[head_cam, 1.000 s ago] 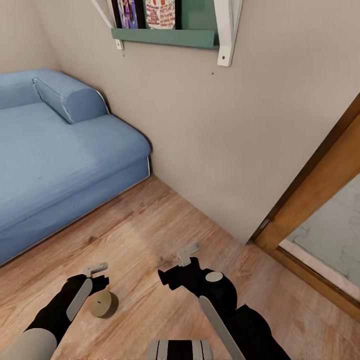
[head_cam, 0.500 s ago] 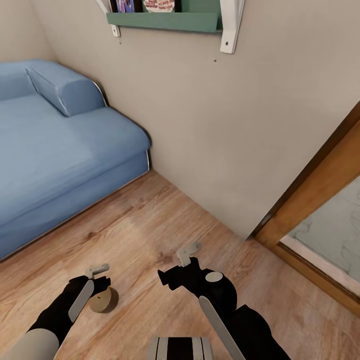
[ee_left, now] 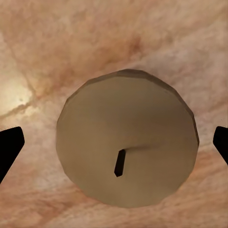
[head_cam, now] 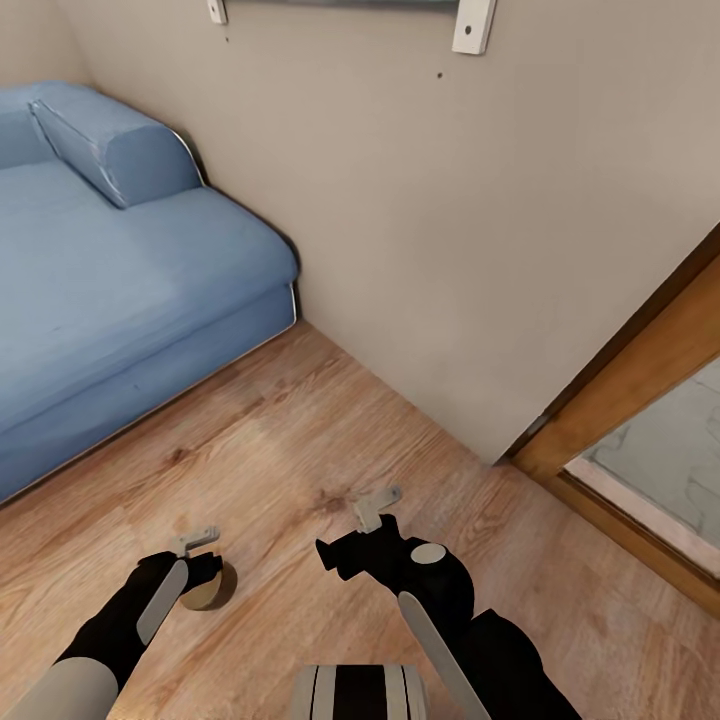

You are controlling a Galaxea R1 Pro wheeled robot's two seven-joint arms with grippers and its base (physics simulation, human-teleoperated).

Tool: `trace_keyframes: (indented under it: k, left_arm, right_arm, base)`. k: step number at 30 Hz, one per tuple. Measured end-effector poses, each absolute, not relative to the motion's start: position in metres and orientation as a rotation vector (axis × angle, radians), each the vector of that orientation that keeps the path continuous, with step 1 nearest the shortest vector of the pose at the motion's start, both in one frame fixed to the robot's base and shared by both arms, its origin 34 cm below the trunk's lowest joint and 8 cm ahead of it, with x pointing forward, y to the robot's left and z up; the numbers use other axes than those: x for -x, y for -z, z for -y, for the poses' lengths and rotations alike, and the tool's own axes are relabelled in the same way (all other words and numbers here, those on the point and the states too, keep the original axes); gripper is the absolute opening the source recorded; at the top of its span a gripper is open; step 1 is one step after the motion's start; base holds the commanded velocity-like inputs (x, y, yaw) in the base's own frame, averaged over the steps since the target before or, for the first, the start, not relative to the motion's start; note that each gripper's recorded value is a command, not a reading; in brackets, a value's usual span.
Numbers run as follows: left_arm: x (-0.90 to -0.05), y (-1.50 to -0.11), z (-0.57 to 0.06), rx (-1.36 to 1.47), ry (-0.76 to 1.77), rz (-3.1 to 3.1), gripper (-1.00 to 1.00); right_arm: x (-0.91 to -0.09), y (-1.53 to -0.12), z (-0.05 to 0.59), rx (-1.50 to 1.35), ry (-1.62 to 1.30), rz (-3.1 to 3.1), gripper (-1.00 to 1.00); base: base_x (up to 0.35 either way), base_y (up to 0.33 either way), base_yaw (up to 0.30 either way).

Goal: Place each of the two pumpkins and all three candles from the living room inside a cabinet in the living room (use any cabinet), then make sure every cabinet is closed, and position the cauldron so it is next to a table in the living room.

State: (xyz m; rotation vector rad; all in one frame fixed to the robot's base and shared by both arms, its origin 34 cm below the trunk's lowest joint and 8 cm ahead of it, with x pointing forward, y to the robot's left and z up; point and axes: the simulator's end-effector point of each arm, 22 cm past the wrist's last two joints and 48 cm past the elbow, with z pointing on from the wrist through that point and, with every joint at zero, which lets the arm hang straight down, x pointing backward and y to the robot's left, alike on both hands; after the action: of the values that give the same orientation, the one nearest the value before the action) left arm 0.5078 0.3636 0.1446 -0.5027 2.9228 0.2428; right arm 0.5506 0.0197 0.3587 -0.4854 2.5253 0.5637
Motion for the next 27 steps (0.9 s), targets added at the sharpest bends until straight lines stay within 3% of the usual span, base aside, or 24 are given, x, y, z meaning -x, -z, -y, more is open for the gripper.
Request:
trace_keyframes:
  k: [27]
  left_arm:
    - [-0.507, -0.131, -0.362, 0.500, -0.240, -2.944, 1.00]
  right_arm:
    - [-0.546, -0.340, -0.019, 0.478, -0.575, -2.561, 1.00]
  base:
    - [0.000, 0.000, 0.000]
